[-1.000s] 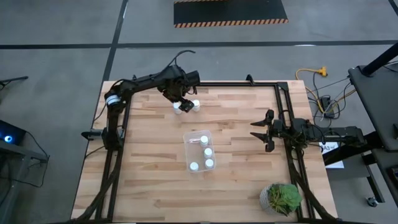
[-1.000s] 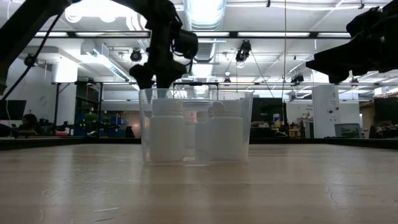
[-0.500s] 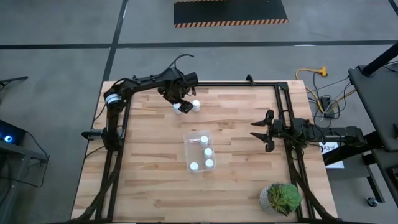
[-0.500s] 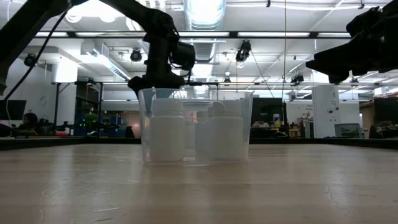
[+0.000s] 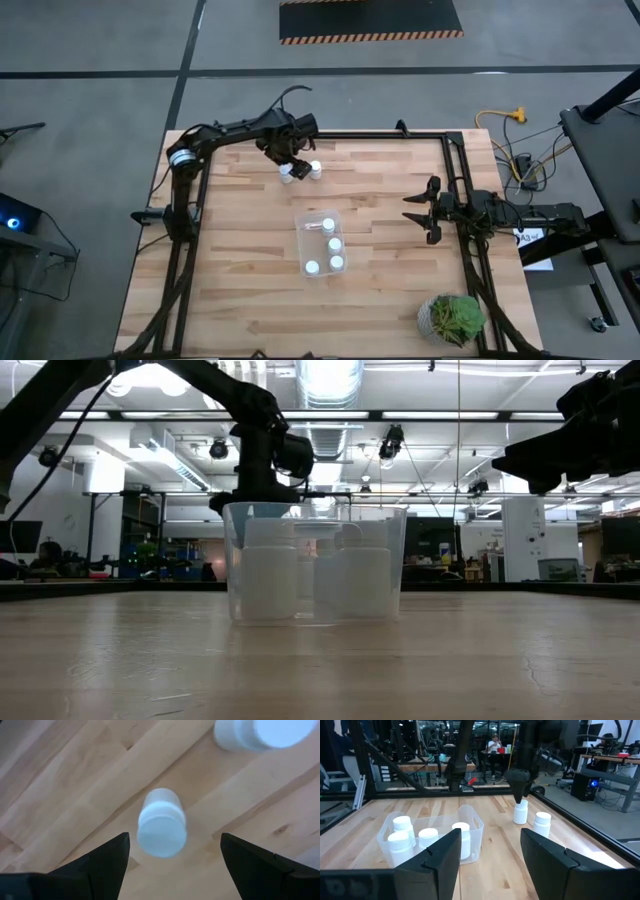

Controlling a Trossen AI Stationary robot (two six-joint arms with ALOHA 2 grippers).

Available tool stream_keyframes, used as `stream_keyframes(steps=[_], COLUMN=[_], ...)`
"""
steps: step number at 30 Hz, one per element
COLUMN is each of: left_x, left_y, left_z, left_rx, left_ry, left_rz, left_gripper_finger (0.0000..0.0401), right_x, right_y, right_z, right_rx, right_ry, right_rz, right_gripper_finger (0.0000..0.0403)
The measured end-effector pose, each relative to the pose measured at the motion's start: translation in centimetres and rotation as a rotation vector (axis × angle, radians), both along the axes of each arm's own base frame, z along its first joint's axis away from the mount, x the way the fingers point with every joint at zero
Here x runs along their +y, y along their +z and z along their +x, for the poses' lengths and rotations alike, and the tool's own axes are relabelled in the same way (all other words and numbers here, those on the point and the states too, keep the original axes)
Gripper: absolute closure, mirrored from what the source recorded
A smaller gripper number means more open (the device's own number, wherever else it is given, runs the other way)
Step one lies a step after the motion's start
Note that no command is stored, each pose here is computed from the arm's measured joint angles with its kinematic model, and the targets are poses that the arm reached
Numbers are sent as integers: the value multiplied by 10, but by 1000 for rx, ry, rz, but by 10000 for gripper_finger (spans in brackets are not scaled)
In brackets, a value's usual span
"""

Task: Pick and place pill bottles into a basket
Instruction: Put the white pill bottle into the transparent bin

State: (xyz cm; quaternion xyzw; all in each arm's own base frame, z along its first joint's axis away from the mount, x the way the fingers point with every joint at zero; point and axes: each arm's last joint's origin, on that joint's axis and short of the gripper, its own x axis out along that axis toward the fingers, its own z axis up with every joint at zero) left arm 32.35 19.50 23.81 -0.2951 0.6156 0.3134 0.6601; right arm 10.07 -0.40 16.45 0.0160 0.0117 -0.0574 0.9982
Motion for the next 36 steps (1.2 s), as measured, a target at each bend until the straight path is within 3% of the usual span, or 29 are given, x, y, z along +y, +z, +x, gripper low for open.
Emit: stream_keyframes(steps=[12,26,31,36], left_x=[0,2,2,1], left_y=[-28,-30,-30,-30], left_z=[-9,-5,-6,-7], left_rx=[43,0,1,14], left_ry=[-1,-2,-3,-3], left_rz=[-32,-10,-10,-19], left_gripper_finger=[107,111,153,244], right_x=[0,0,0,0], right_y=[0,0,0,0], right_z=[0,0,0,0], right_rx=[0,0,0,0], right_ry=[0,0,0,0], right_rz=[0,0,0,0], right_gripper_finger=[209,209,209,209])
